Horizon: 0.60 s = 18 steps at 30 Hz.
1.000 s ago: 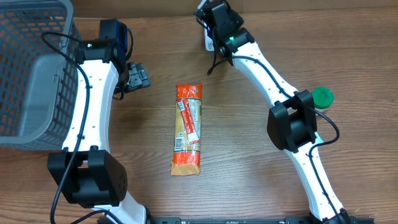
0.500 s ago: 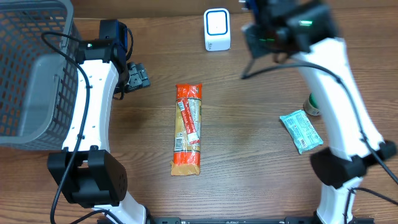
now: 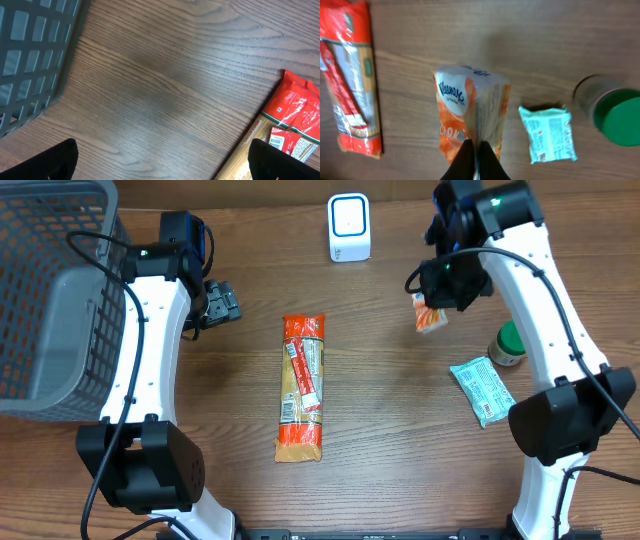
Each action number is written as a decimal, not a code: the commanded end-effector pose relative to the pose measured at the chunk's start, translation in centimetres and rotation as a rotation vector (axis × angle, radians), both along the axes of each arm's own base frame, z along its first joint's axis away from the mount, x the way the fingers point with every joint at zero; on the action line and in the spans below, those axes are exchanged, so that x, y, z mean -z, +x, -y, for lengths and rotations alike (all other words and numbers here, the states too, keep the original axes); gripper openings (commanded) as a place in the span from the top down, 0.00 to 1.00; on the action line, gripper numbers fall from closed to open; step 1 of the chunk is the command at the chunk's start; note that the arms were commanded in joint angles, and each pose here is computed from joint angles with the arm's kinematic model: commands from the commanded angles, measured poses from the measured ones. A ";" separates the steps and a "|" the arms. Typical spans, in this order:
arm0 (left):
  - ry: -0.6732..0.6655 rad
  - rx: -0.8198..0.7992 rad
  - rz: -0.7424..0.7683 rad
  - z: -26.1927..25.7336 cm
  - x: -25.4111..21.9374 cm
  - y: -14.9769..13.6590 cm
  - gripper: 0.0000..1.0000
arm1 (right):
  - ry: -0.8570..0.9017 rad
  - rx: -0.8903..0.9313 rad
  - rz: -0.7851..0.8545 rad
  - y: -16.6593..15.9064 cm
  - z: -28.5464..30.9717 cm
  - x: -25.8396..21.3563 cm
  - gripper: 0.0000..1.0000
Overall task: Scan the item barcode
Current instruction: 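Carry the tissue pack right and set it down near the jar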
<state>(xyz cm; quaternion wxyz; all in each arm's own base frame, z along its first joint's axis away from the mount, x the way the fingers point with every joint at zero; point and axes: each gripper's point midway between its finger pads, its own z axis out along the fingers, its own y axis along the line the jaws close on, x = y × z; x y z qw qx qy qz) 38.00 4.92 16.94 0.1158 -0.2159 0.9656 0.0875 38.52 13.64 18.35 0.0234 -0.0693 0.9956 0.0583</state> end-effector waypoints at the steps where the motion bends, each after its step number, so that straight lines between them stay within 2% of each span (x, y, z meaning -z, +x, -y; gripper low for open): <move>1: 0.012 0.013 -0.004 -0.1 0.0 -0.1 0.00 | 0.004 0.040 -0.058 -1.0 -0.2 2.0 0.96; 9: 0.012 0.014 -0.004 -0.1 0.0 0.0 0.00 | -0.049 0.076 -0.133 -2.0 0.7 8.9 0.96; 15: 0.012 0.014 -0.004 -0.1 0.0 0.0 0.00 | -0.132 0.089 -0.154 -3.0 2.4 12.4 0.91; 16: 0.012 0.014 -0.004 -0.1 0.0 0.0 0.00 | -0.141 0.089 -0.154 -3.0 2.6 12.5 0.85; 17: 0.012 0.013 -0.004 -0.1 0.0 -0.1 0.00 | -0.148 0.089 -0.152 -3.0 2.7 12.6 0.62; 18: 0.012 0.014 -0.004 -0.1 0.0 0.0 0.00 | -0.154 0.088 -0.151 -3.0 2.9 12.7 0.21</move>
